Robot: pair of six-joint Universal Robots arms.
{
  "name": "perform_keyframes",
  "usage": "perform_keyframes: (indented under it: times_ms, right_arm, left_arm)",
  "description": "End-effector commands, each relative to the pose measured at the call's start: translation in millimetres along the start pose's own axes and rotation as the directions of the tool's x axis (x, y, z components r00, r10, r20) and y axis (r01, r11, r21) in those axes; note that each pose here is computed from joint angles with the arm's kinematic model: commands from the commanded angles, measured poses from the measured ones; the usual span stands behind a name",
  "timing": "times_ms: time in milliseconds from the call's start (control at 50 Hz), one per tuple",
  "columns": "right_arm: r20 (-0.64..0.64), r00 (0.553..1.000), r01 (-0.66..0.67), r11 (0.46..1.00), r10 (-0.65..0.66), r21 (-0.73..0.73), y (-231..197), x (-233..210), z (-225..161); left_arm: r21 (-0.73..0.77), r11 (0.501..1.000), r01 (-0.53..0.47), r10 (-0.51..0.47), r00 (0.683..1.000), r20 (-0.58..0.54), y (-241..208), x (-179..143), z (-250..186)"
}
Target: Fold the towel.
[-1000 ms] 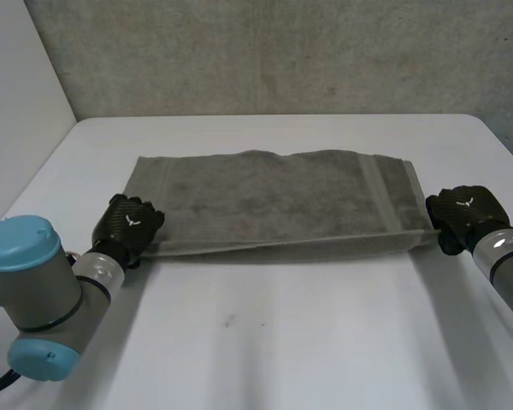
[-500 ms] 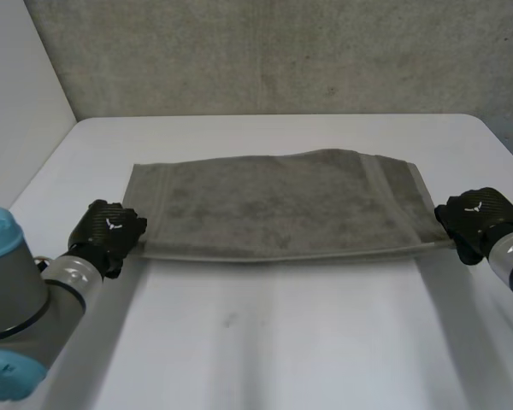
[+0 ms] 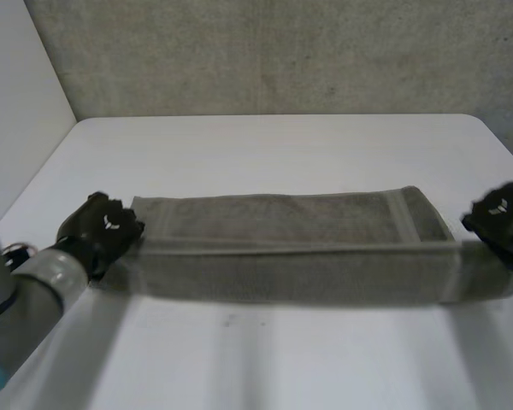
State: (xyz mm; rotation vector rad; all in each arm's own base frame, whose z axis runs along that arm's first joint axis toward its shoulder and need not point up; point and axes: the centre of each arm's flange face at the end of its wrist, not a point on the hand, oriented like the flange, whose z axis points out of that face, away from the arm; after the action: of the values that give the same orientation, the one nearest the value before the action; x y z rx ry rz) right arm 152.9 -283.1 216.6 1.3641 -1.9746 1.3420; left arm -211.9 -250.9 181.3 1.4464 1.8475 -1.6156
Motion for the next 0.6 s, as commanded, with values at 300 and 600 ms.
perform_keyframes:
  times_ms: [300, 600]
  right_arm:
    - [-0.346, 0.938, 0.077, 0.965, 0.015, 0.252, -58, -21, 166]
    - [-0.355, 0.934, 0.05, 0.974, 0.033, 0.222, -66, -25, 162]
  left_arm:
    - [0.07, 0.997, -0.033, 0.02, 0.984, 0.178, 9, -10, 163]
    - [0.07, 0.997, -0.043, 0.027, 0.974, 0.225, 0, -11, 174]
